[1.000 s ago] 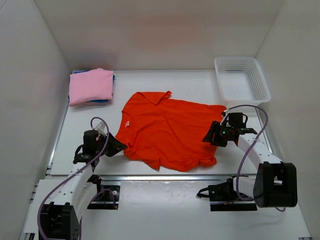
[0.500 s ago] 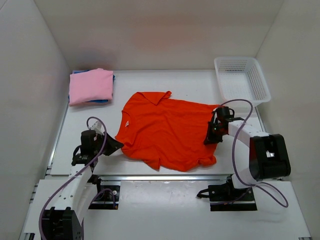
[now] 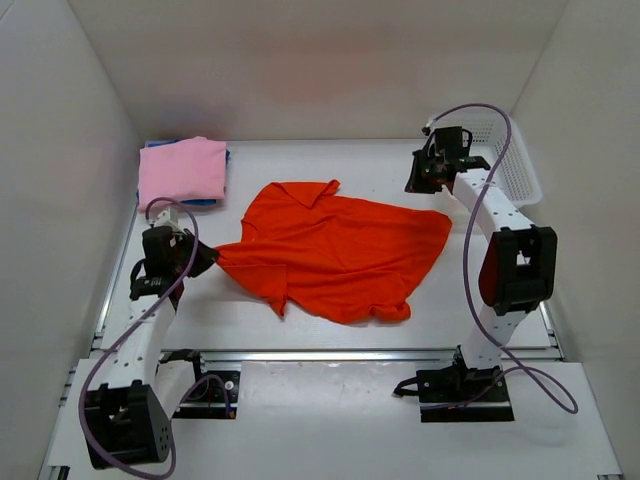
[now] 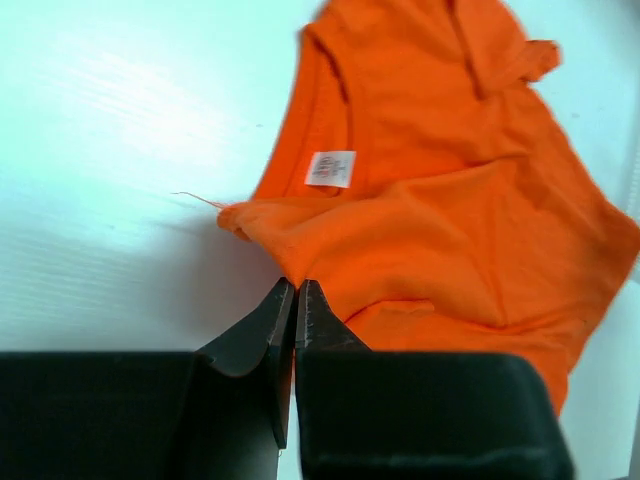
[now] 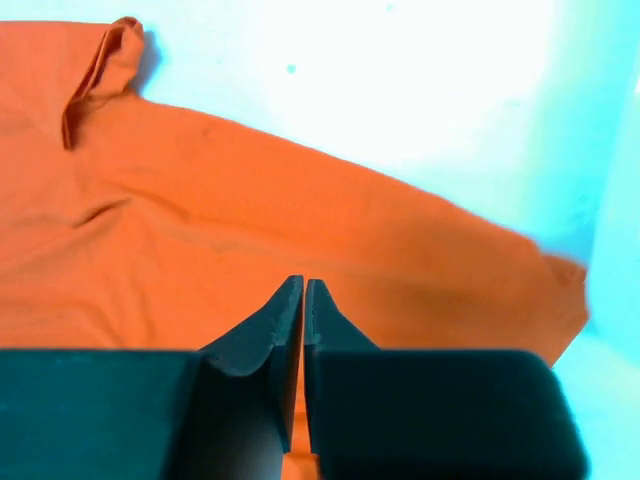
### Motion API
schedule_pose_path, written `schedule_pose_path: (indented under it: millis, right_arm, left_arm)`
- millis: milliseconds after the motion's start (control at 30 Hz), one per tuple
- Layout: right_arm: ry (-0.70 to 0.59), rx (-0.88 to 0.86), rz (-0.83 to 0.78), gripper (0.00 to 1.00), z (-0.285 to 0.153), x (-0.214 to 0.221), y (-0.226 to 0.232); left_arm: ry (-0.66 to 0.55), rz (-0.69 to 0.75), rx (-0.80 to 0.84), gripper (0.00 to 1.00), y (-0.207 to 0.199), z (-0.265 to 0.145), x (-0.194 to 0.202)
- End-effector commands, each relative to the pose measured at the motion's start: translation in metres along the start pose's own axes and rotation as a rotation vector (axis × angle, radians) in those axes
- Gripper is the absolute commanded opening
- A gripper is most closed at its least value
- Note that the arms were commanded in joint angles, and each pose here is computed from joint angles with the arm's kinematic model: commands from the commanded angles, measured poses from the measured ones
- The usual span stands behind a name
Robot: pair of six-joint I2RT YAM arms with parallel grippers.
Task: Fold and stack the t-shirts
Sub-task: Flatten out the tshirt
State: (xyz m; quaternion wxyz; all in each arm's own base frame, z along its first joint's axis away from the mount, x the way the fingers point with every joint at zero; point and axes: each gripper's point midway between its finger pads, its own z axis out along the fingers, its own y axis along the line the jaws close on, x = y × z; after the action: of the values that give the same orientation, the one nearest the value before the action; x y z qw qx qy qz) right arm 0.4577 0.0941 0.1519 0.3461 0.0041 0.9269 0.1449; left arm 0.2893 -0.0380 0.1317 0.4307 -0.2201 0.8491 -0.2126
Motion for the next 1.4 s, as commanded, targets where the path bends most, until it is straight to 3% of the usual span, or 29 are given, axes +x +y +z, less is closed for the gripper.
schedule_pose_path:
  millis: [0, 33, 67, 100, 133, 167, 200, 233, 367, 500, 567, 633, 700, 767, 867, 1067, 1367]
  right_arm:
    - [0.069, 0.037, -0.016, 0.05, 0.006, 0.008, -0.015]
    - [0.1, 0.047, 0.002, 0.07, 0.005, 0.019, -0.021]
    - [0.09, 0.037, -0.007, 0.09, -0.001, 0.02, -0.015]
    - [0.089, 0.025, 0.006, 0.12, -0.009, 0.031, -0.013]
    - [0.123, 0.016, 0.016, 0.13, -0.007, 0.055, -0.014]
    - [0.136, 0.008, 0.026, 0.18, -0.016, 0.074, -0.011]
    - [0.092, -0.012, 0.022, 0.19, -0.027, 0.071, -0.001]
    - [0.13, 0.0, 0.049, 0.23, -0.026, 0.094, -0.008]
    - [0.185, -0.011, 0.089, 0.31, -0.046, 0.145, -0.008]
    - [0.188, -0.007, 0.127, 0.31, -0.059, 0.173, -0.012]
    - [0.211, -0.014, 0.148, 0.3, -0.061, 0.189, -0.013]
    - [0.217, -0.019, 0.166, 0.29, -0.064, 0.198, -0.013]
    - [0.199, -0.028, 0.177, 0.29, -0.065, 0.197, -0.012]
    - [0.212, -0.035, 0.175, 0.29, -0.065, 0.205, -0.011]
    - [0.218, -0.039, 0.193, 0.28, -0.062, 0.208, -0.011]
    - [0.214, -0.064, 0.186, 0.28, -0.061, 0.207, -0.002]
    - [0.224, -0.06, 0.179, 0.27, -0.06, 0.21, -0.006]
  left_arm:
    - [-0.008, 0.018, -0.064, 0.0, 0.017, 0.01, -0.004]
    - [0.016, 0.012, -0.07, 0.01, 0.021, 0.015, 0.002]
    - [0.039, 0.006, -0.058, 0.11, 0.022, 0.019, 0.007]
    - [0.046, 0.0, -0.068, 0.37, 0.027, 0.022, 0.01]
    - [0.079, -0.005, -0.067, 0.48, 0.029, 0.025, 0.018]
    - [0.098, -0.011, -0.062, 0.67, 0.031, 0.026, 0.024]
    - [0.104, -0.011, -0.057, 0.76, 0.031, 0.027, 0.024]
    - [0.114, -0.021, -0.044, 0.77, 0.028, 0.025, 0.027]
    - [0.091, -0.015, 0.067, 0.75, -0.006, 0.008, 0.021]
    - [0.076, -0.033, 0.157, 0.65, -0.035, -0.014, 0.03]
    - [0.11, -0.095, 0.192, 0.49, -0.041, -0.015, 0.05]
    - [0.121, -0.149, 0.244, 0.2, -0.049, -0.012, 0.059]
    - [0.132, -0.173, 0.251, 0.16, -0.052, -0.01, 0.064]
    - [0.144, -0.157, 0.222, 0.19, -0.055, -0.003, 0.072]
    - [0.156, -0.088, 0.174, 0.36, -0.063, 0.008, 0.077]
    - [0.216, 0.011, 0.116, 0.47, -0.074, 0.04, 0.096]
    - [0.248, 0.092, 0.039, 0.52, -0.08, 0.069, 0.112]
